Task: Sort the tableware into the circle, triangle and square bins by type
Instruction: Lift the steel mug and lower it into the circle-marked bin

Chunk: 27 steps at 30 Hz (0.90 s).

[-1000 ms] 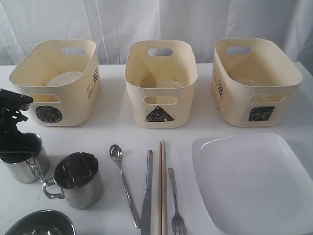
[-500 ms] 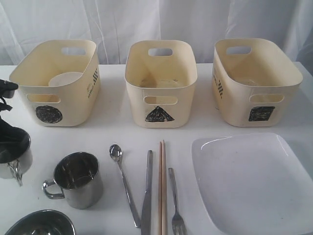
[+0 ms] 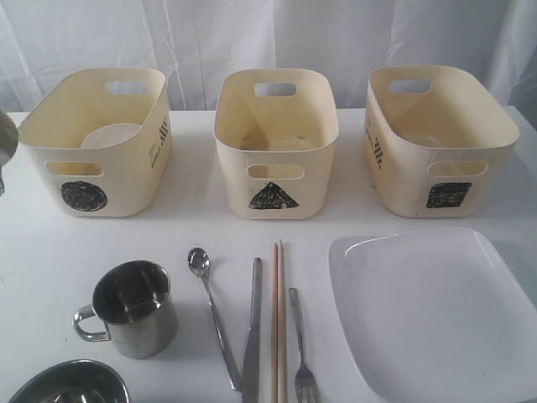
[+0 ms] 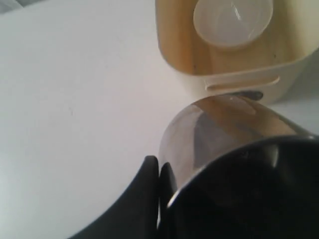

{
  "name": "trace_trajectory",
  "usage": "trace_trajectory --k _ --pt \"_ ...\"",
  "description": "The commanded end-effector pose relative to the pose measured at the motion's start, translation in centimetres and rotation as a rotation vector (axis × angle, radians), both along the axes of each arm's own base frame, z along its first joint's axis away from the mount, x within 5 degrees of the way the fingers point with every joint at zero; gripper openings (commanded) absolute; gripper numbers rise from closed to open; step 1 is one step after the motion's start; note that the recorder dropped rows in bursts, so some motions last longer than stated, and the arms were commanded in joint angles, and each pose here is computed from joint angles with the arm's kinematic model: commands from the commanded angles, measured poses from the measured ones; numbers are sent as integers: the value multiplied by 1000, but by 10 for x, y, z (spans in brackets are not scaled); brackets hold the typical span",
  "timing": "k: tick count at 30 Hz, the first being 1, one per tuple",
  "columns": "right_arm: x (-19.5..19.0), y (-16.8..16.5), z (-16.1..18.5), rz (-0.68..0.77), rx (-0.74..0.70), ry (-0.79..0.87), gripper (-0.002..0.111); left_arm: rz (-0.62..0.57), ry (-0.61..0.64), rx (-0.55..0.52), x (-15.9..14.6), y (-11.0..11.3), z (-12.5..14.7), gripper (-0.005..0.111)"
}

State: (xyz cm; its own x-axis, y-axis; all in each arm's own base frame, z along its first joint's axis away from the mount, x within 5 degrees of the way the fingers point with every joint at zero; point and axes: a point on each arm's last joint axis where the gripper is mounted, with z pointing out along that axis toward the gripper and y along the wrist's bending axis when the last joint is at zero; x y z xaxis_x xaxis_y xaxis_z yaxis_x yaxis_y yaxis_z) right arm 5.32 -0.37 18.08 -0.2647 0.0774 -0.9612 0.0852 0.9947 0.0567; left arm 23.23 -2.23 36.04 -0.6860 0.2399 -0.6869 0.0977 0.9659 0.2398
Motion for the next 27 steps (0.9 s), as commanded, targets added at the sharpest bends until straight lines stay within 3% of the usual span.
trace_trajectory --k 1,9,20,25,27 --pt "0 0 2 4 2 -18 0 -23 -152 -52 -8 -1 22 0" --pt "0 0 2 4 2 -18 0 -63 -284 -97 -4 -5 33 0" --pt "0 0 2 4 2 -18 0 -158 -606 -210 27 -21 50 0" --pt "0 0 2 4 2 -18 0 -321 -760 -93 65 -36 37 0" --pt "0 0 2 4 2 -18 0 -367 -749 -26 81 -40 22 0"
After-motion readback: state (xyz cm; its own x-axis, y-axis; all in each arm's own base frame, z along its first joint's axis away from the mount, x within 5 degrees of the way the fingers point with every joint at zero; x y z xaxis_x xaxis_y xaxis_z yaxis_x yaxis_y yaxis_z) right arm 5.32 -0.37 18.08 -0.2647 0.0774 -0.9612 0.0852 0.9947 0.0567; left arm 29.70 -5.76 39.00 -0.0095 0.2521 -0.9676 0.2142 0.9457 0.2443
